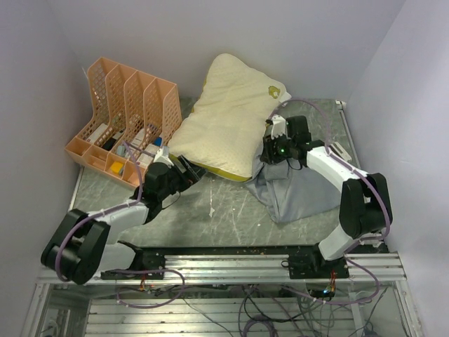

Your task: Put the pillow into the pillowcase

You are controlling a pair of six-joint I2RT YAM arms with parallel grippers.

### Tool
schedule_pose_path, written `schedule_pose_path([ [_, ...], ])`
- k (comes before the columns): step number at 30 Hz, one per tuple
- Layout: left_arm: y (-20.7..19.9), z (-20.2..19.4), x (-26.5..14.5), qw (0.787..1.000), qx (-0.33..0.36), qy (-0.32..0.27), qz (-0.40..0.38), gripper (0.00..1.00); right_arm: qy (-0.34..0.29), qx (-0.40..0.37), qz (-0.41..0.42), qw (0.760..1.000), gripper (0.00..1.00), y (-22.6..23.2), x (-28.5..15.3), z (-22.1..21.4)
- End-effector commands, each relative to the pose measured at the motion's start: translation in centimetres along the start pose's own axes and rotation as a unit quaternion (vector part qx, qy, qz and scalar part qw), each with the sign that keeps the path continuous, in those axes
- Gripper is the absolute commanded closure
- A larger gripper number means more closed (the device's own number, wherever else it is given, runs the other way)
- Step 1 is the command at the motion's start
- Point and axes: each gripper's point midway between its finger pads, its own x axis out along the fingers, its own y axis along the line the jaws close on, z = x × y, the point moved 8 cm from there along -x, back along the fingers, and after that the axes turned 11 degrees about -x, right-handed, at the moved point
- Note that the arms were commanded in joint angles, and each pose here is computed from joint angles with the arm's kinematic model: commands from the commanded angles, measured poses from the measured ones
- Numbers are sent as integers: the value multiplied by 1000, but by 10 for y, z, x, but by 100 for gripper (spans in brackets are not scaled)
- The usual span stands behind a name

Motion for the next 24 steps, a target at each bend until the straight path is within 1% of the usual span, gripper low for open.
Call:
schedule_pose_path([
  [1, -17, 1, 19, 999, 8, -5, -48, 6, -2, 5, 24, 1000, 84, 1, 12, 9],
  [3, -12, -1, 25, 999, 6, 3, -41, 6, -17, -9, 4, 1000, 98, -4, 2, 23],
  [4, -10, -2, 26, 999, 7, 5, -41, 6, -39, -22, -15, 999, 100, -8, -10, 33],
  [6, -10, -3, 23, 999, 18, 8, -43, 6, -99, -56, -51, 992, 100, -14, -42, 62],
  [8, -15, -1, 16, 998, 37, 5, -50, 6, -146, -85, -63, 984, 100, -18, -78, 97],
  [11, -33, 4, 1, 993, 74, 2, -87, 6, -203, -117, -53, 971, 100, -14, -124, 150],
  [13, -53, 8, -9, 986, 110, 4, -126, 6, -248, -131, -41, 959, 100, -6, -154, 184],
  [16, -79, 12, -26, 972, 160, 16, -170, 6, -305, -146, -30, 941, 100, 8, -196, 222],
  [19, -96, 15, -38, 960, 204, 14, -190, 7, -320, -149, 1, 936, 100, 17, -203, 225],
  [21, -102, 15, -41, 955, 219, 9, -198, 9, -312, -154, 48, 936, 100, 24, -184, 215],
  [23, -100, 14, -41, 955, 221, 8, -196, 14, -296, -158, 90, 938, 100, 29, -160, 204],
  [24, -99, 12, -40, 955, 221, 11, -196, 19, -285, -156, 99, 941, 100, 29, -147, 198],
])
